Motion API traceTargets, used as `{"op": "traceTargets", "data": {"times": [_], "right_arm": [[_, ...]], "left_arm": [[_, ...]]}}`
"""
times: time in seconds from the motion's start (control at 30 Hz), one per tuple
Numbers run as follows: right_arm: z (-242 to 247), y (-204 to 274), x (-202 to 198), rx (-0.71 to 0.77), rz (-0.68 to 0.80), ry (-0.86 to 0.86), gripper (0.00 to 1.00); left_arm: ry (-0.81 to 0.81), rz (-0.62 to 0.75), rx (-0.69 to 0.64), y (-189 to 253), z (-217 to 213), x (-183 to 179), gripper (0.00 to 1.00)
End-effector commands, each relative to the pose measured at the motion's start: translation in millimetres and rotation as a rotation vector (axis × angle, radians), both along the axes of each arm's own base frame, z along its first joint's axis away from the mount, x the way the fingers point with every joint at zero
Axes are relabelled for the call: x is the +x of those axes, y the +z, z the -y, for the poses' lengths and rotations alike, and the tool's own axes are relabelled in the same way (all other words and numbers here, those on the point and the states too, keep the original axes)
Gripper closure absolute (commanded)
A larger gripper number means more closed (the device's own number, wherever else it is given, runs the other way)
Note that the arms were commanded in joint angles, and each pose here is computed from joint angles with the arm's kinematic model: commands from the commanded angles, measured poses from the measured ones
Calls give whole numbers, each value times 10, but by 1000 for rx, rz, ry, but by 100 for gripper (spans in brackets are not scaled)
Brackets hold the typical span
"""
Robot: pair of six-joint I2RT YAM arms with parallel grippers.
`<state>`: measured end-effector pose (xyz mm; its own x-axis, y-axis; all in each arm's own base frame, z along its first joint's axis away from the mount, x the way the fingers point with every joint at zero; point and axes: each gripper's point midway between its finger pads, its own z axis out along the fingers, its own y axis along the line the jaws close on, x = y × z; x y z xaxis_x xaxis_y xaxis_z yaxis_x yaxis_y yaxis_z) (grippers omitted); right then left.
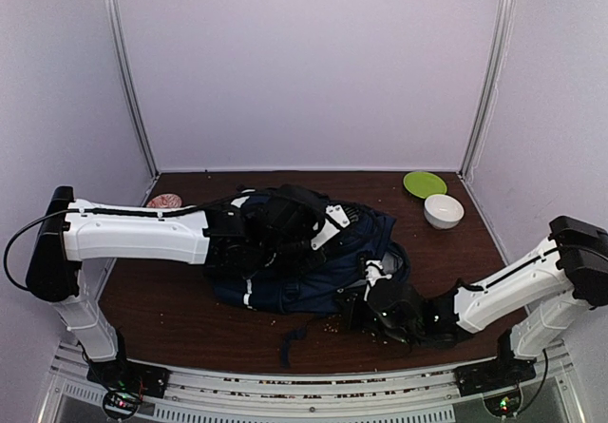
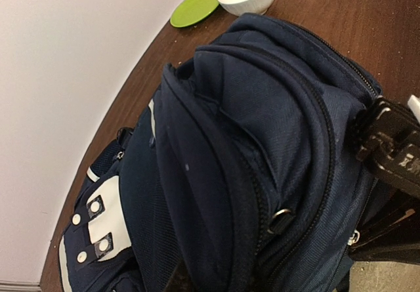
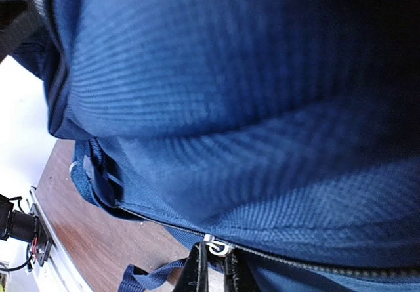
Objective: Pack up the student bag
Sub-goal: Zip the student bag at the center of the board.
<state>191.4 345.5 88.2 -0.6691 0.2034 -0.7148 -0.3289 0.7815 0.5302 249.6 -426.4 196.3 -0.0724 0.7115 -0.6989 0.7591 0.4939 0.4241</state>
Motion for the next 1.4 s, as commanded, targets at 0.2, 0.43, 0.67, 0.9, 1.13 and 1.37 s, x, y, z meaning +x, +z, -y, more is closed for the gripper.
{"op": "traceTargets", "data": {"times": [0.2,0.43,0.67,0.9,1.13,1.37], "right_arm": [[437,89,-38,-159,13,-58,100],[956,145,-1,-277,40,-145,100],[1459,272,208,-328,58,-272,100],[1764,380,448,-380,72,-338,100],[1905,555,588,-404,107,-336,100],[1419,618,434,-243,100,-87,100]], "left_arm": [[93,8,-18,30,-116,107,100],[109,9,14,-101,-197,104,100],[89,-16,40,-244,-249,42,100],[11,-34,72,-381,-245,-105,100],[-55,-30,141,-531,-373,-277,100],[-93,-101,103,-470,-333,-407,90]]}}
